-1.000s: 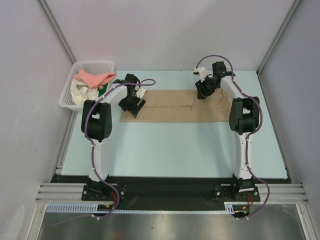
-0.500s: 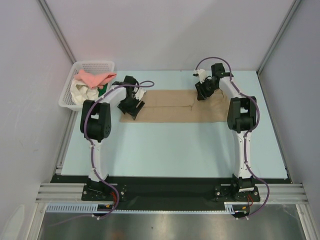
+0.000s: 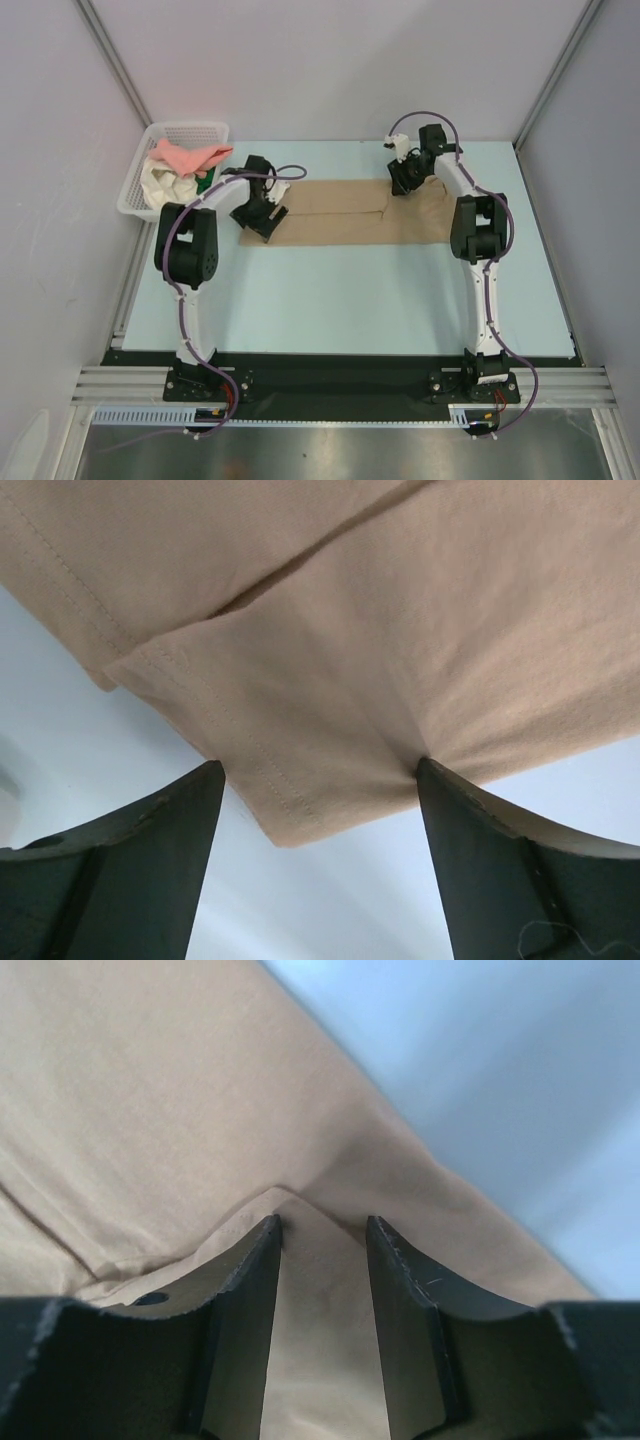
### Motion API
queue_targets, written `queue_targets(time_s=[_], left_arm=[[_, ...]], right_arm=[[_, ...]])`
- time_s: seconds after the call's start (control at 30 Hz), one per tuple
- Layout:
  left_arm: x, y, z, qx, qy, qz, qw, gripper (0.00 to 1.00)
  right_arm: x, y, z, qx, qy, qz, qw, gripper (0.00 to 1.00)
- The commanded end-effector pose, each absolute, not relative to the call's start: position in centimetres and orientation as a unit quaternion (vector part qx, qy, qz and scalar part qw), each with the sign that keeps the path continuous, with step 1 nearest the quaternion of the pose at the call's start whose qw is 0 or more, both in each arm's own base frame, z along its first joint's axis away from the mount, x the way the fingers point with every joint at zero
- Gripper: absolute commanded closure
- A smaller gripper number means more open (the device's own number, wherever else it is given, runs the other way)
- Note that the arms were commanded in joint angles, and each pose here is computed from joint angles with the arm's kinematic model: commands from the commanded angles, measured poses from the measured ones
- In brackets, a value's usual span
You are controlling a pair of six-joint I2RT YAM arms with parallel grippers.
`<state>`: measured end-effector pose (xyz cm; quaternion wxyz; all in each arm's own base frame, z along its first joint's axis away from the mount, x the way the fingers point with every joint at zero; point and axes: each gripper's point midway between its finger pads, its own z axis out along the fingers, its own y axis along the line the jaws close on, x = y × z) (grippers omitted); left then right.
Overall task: Fold and stack the t-shirts
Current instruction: Fold the tshirt
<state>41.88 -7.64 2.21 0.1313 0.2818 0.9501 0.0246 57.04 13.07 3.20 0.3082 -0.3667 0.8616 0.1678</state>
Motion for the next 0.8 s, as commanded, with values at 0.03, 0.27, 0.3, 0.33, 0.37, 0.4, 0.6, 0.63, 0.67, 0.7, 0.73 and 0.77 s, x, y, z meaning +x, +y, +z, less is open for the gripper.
queue_targets(time_s=[0.03, 0.27, 0.3, 0.33, 0.37, 0.4, 0.6, 0.63, 0.67, 0.7, 0.73, 0.77], left_arm=[[43.6, -7.3, 8.4, 0.313, 0.932, 0.048, 0.178, 0.09], [45.6, -10.4, 15.8, 0.367, 0.886, 0.07, 0.274, 0.0], [45.2, -11.2, 15.7, 0.392, 0.876, 0.075, 0.271, 0.0], [45.1, -11.3, 15.8, 0.404, 0.87, 0.082, 0.27, 0.0], [45.1, -11.4, 15.6, 0.415, 0.863, 0.093, 0.272, 0.01], [44.3, -11.2, 14.9, 0.438, 0.854, 0.109, 0.258, 0.02], [43.0, -10.0, 12.0, 0.478, 0.827, 0.133, 0.265, 0.05], [42.9, -10.0, 11.6, 0.482, 0.826, 0.131, 0.262, 0.06], [42.9, -10.0, 11.0, 0.482, 0.826, 0.129, 0.261, 0.07], [42.7, -9.8, 10.4, 0.475, 0.833, 0.124, 0.257, 0.07], [42.6, -9.6, 9.3, 0.472, 0.839, 0.12, 0.244, 0.09], [42.3, -9.3, 8.6, 0.468, 0.845, 0.117, 0.228, 0.09]], right_arm=[[59.8, 12.7, 7.3, -0.363, 0.848, 0.13, 0.365, 0.54], [59.7, 9.8, 19.3, -0.316, 0.817, 0.089, 0.474, 0.5], [59.2, 8.8, 19.8, -0.306, 0.818, 0.088, 0.479, 0.5], [58.1, 8.3, 22.9, -0.299, 0.807, 0.083, 0.502, 0.5], [57.4, 7.9, 23.1, -0.294, 0.81, 0.088, 0.5, 0.5], [56.1, 7.1, 22.1, -0.286, 0.822, 0.095, 0.483, 0.48], [48.4, 1.7, 17.8, -0.209, 0.897, 0.178, 0.346, 0.47], [47.6, 0.8, 17.1, -0.197, 0.903, 0.182, 0.336, 0.47], [46.6, -0.4, 16.4, -0.187, 0.909, 0.184, 0.325, 0.48], [45.9, -1.2, 15.5, -0.196, 0.912, 0.176, 0.314, 0.49], [44.9, -1.7, 14.1, -0.192, 0.92, 0.176, 0.294, 0.49], [44.1, -2.6, 13.2, -0.181, 0.925, 0.182, 0.281, 0.5]])
